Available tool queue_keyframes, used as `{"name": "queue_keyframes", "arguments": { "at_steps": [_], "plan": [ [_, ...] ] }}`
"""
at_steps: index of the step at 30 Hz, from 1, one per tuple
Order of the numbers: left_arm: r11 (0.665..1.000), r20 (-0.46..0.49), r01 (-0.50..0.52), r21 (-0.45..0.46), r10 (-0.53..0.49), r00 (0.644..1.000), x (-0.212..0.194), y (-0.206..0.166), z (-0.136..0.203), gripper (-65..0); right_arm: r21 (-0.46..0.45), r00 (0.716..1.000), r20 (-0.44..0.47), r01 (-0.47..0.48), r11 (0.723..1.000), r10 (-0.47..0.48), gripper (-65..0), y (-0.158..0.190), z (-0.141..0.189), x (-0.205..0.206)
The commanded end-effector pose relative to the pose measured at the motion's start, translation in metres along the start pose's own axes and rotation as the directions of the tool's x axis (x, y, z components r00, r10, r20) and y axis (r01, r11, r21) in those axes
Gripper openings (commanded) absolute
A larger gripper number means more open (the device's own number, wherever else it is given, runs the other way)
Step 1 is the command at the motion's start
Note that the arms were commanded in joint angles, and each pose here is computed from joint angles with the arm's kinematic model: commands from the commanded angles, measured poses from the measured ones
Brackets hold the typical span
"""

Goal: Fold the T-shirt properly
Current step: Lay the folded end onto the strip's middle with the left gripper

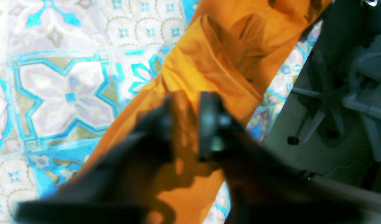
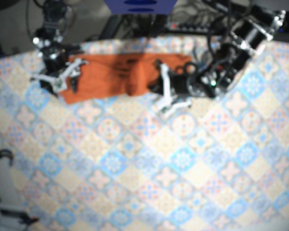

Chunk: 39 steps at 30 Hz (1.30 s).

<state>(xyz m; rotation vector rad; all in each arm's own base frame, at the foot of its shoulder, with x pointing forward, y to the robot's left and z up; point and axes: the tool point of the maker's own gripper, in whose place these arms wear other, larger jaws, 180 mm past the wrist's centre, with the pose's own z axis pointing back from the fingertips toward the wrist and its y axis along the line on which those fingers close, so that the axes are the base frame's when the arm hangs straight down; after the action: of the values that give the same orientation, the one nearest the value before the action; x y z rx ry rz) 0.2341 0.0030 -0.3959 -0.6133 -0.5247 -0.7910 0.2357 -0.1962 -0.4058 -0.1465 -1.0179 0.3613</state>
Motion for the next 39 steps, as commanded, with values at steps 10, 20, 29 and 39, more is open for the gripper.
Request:
{"name": "queue_keyframes", "arguments": {
  "at_steps": [10, 20, 29, 39],
  "plan": [
    [0.989, 0.003, -0.144, 0.038, 0.144, 0.99, 0.0, 0.017, -0.025, -65.0, -0.016, 0.999, 0.049, -0.005, 1.0, 0.006, -31.2, -0.007, 0.0, 0.013],
    [0.999, -0.035, -0.044, -0.022, 0.043, 0.998, 0.01, -0.023, -0.059, -65.0, -0.019, 0.999, 0.048, -0.005, 1.0, 0.006, -31.2, -0.008, 0.001, 0.013],
    [1.0, -0.041, 0.005, -0.025, -0.006, 0.999, 0.015, -0.035, -0.068, -65.0, -0.02, 0.999, 0.048, -0.005, 1.0, 0.006, -31.2, -0.008, 0.001, 0.012],
    [0.997, -0.017, 0.062, 0.055, -0.061, 0.998, 0.017, -0.008, -0.038, -65.0, -0.021, 0.999, 0.051, -0.005, 1.0, 0.006, -31.2, -0.009, 0.0, 0.014]
  ]
}}
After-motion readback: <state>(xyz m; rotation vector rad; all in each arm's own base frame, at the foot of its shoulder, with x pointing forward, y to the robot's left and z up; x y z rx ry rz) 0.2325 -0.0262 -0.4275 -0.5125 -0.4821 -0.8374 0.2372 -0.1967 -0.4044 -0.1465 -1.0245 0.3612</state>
